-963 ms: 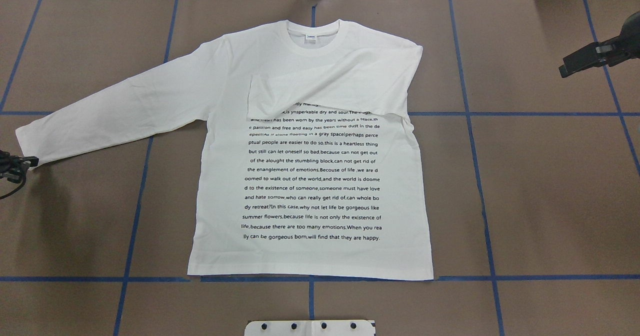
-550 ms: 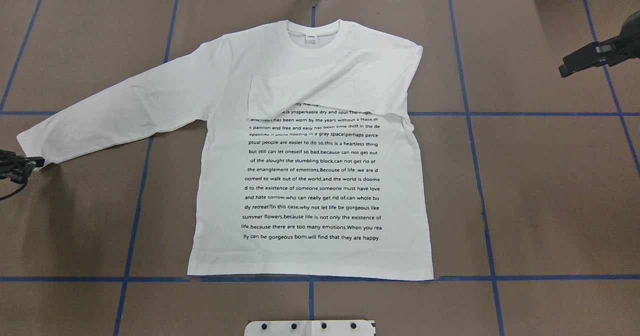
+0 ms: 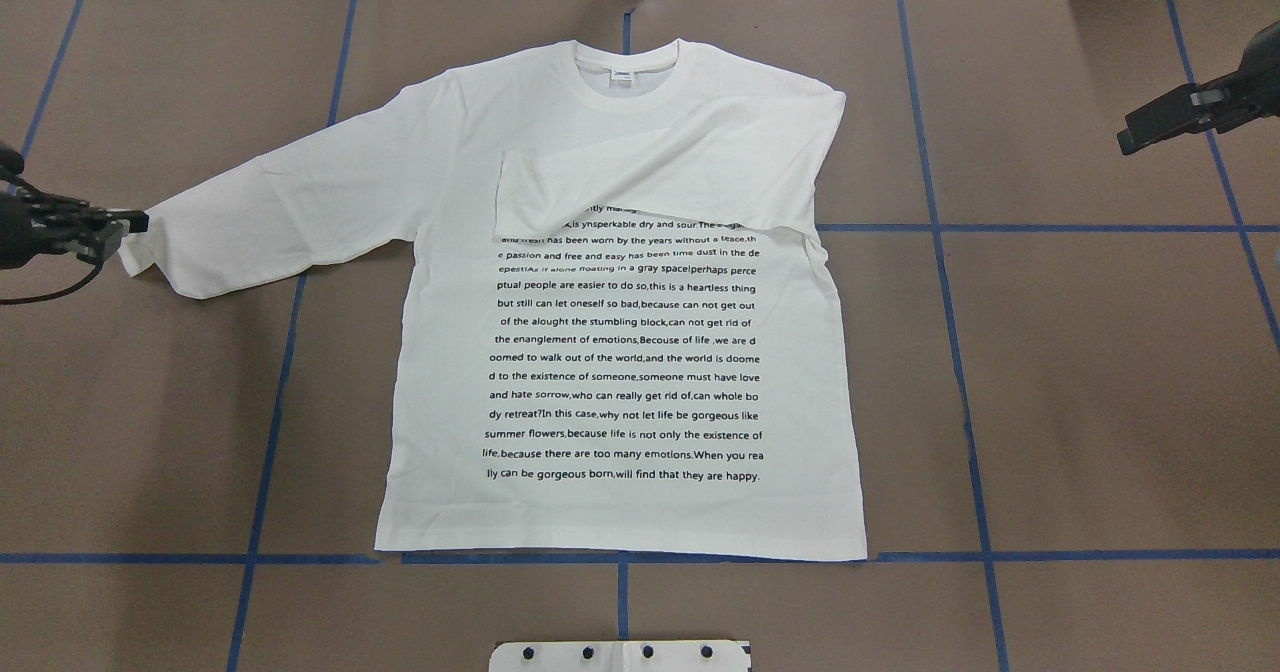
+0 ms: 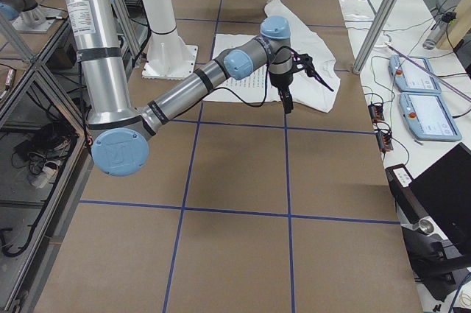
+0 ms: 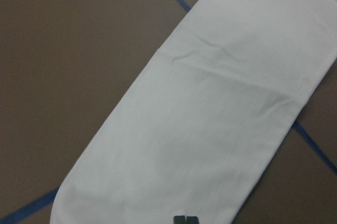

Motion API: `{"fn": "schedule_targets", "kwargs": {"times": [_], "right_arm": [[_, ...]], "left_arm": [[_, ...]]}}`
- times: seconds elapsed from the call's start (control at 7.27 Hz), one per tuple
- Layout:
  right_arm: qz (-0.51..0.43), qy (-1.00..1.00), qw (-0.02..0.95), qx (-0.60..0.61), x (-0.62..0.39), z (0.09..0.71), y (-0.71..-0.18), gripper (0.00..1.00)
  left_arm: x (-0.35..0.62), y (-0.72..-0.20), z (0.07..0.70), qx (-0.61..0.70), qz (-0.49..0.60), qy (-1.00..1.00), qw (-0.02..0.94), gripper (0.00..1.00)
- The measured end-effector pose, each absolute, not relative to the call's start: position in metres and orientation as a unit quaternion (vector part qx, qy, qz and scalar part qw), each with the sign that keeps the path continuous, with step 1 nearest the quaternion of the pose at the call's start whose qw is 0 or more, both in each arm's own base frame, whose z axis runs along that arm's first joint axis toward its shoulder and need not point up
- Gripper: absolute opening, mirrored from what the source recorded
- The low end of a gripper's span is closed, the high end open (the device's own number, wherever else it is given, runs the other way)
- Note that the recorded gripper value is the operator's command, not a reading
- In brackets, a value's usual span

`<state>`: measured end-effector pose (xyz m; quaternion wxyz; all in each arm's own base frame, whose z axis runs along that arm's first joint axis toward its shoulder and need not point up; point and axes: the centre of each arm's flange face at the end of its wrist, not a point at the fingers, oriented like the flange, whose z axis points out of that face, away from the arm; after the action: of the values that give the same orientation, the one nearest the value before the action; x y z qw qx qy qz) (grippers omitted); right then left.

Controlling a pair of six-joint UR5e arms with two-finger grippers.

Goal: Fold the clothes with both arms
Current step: 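Move the left gripper to the sleeve nearest it, then grasp the sleeve with the left gripper and fold it across the shirt body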

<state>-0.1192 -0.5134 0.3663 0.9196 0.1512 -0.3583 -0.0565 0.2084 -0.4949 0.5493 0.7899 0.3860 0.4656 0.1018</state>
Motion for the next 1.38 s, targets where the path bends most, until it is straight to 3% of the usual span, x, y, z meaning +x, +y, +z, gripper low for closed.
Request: {"fn": "schedule_targets", "kwargs": {"times": [0.69, 1.1, 1.38], "right_arm": [[-0.055, -0.357, 0.921, 0.149, -0.120, 0.369, -0.517, 1.00], [-0.054, -0.356, 0.921, 0.147, -0.121, 0.370, -0.518, 1.00], [-0.053, -0.355, 0.922, 0.145, -0.121, 0.373, -0.519, 1.00]], "left_arm": [[0.303, -0.632, 0.312, 0.333, 0.026, 0.498, 0.800, 0.00], [0.406, -0.624, 0.154, 0.275, -0.050, 0.549, 0.787, 0.00], [0.494, -0.587, 0.111, 0.259, -0.074, 0.557, 0.786, 0.00]]}}
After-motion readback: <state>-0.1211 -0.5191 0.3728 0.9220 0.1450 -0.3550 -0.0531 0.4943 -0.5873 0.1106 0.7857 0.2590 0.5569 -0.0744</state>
